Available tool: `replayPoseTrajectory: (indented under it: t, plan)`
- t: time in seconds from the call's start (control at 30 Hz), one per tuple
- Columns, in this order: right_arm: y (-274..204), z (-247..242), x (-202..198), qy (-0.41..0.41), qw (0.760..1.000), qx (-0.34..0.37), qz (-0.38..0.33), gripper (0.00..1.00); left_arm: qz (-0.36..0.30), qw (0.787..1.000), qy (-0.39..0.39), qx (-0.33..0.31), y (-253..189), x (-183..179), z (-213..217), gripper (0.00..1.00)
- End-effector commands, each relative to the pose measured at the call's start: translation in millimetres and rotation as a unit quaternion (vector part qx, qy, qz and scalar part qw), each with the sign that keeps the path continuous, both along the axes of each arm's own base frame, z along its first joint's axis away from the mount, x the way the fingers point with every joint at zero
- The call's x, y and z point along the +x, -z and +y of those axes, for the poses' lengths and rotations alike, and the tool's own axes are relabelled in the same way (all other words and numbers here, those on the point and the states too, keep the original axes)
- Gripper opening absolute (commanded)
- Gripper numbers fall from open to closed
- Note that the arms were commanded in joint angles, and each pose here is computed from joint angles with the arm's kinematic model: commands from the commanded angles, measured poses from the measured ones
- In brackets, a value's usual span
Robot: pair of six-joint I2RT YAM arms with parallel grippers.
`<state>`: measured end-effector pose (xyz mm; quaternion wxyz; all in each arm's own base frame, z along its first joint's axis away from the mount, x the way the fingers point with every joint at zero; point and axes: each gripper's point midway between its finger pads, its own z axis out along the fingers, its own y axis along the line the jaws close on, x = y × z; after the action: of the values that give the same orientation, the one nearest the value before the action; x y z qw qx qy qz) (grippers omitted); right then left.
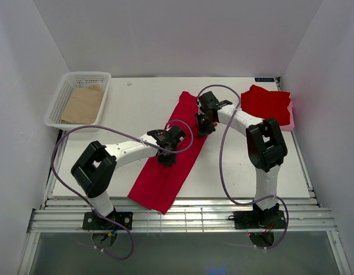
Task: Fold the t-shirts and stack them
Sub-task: Rotate the tshirt 90 degrees
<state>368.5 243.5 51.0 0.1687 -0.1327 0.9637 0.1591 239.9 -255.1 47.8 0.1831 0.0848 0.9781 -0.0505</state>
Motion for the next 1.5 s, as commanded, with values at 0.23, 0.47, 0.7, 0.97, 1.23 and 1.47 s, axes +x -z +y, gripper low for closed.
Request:
replayPoseTrajectory:
  t: [0.23,0.47,0.7,0.97,1.23,1.47]
  plan:
    - [28,-11,30,0.034,0.998,-0.050,-0.001,0.08,0.001,0.999,0.010,-0.039,9,-3,-12,0.00]
    - [50,-7,57,0.039,0.996,-0.076,0.001,0.08,0.021,0.998,0.008,-0.052,24,2,-31,0.00]
    - [41,-4,98,0.060,0.993,-0.098,-0.041,0.08,0.018,0.996,0.016,-0.081,14,22,-63,0.00]
    - [29,15,140,0.075,0.994,-0.049,-0.065,0.08,-0.003,0.999,0.014,-0.039,25,47,-66,0.00]
    - [-14,25,154,0.035,0.990,0.013,-0.138,0.08,-0.070,0.997,-0.016,-0.032,-9,87,-70,0.00]
    - [-104,3,95,0.018,0.978,0.028,-0.204,0.31,-0.217,0.967,-0.055,-0.118,-129,113,-68,0.12]
